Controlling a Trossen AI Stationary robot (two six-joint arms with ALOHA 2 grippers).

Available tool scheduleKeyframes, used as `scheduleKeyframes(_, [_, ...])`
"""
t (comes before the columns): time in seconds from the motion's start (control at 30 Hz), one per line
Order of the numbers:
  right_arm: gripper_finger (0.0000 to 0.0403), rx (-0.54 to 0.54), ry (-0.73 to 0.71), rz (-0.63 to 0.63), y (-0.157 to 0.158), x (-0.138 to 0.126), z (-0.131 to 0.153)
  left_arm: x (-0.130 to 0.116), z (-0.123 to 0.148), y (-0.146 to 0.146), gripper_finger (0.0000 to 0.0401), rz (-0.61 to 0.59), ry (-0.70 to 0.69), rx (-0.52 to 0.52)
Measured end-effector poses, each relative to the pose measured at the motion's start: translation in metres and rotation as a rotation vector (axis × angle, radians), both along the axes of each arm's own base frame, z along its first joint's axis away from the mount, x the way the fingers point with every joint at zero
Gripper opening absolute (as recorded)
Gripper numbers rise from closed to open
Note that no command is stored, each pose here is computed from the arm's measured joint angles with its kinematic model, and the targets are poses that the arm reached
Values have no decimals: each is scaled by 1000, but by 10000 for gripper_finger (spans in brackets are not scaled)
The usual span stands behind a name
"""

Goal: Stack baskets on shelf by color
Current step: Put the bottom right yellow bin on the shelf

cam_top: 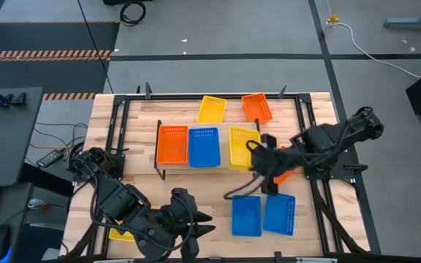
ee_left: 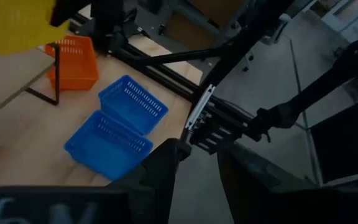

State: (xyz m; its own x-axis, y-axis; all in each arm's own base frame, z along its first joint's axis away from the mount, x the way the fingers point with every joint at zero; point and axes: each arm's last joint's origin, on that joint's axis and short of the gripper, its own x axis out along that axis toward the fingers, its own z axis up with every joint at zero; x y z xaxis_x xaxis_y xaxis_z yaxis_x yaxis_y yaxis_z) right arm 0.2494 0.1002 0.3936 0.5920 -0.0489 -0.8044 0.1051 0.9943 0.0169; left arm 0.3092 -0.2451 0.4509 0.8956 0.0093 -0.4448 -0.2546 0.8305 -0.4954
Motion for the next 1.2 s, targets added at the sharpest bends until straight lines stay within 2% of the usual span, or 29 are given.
scheduleKeyframes(0.27, [8, -46, 177, 55, -20, 18, -21, -3, -9, 8, 126, 7, 99, 77])
scheduleKeyframes(0.5, [8, -26, 274, 107, -27, 34, -37, -15, -27, 26, 126, 20, 334, 266])
scheduleKeyframes(0.63, [9, -26, 290, 93, -31, 39, -42, -16, -31, 36, 126, 34, 401, 322])
scheduleKeyframes(0.87, [9, -17, 297, 47, -43, 40, -41, -6, -31, 49, 126, 16, 414, 389])
scheduleKeyframes(1.0, [13, 29, 299, -23, -48, 41, -41, 2, -31, 62, 126, 47, 428, 386])
scheduleKeyframes(1.2, [59, 63, 334, -27, -50, 38, -42, 14, -32, 83, 126, -10, 491, 352])
